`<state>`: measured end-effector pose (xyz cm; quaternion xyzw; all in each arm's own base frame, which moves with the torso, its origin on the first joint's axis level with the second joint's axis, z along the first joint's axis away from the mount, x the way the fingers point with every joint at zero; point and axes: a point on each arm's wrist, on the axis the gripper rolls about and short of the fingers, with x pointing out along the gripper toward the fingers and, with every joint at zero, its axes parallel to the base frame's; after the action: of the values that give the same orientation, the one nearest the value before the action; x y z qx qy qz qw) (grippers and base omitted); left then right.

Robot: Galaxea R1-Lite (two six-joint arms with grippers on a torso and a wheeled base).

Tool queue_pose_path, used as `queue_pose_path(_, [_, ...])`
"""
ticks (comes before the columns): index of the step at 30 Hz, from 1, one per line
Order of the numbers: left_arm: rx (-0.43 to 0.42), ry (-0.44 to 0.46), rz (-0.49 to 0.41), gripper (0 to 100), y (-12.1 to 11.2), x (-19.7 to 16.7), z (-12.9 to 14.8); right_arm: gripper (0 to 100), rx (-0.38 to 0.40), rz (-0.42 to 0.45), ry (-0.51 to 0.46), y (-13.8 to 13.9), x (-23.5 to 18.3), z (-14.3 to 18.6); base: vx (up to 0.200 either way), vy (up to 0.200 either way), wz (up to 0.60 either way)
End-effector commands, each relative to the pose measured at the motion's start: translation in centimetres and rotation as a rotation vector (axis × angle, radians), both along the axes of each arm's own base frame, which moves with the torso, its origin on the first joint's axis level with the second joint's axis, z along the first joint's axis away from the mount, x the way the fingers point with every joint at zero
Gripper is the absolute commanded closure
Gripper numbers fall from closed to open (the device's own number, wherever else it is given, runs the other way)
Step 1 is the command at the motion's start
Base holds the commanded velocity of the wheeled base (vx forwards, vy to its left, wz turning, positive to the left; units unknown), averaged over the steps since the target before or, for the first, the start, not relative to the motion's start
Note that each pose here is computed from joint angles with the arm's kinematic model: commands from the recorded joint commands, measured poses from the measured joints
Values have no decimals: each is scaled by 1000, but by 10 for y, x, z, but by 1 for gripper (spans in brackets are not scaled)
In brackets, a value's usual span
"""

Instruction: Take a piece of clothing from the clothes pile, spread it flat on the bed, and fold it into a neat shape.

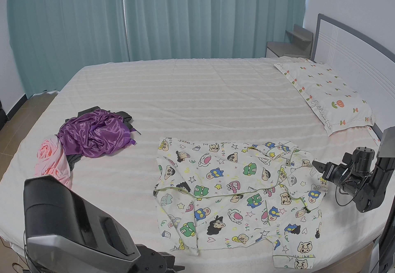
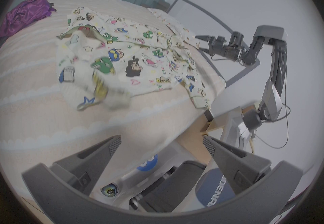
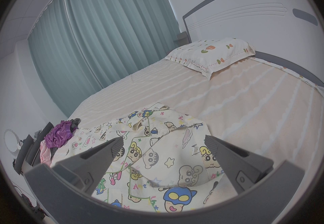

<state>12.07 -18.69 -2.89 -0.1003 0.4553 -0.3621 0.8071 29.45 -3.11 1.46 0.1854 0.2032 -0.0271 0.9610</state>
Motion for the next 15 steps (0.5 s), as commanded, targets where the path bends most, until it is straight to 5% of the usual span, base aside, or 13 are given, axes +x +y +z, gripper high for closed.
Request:
queue_pose_path(1, [47,25,0,0,6,-3,-9,0,0,2,1,0,0,0,0,0,0])
queue_pose_path(8, [-3,-18,44,0,4,7,0,0,0,-1,5,0,0,-1,0,0,0])
queue_pose_path(15, [-235,-131,164,0,15,25,58,0,0,-1,3,0,0,-1,0,0,0])
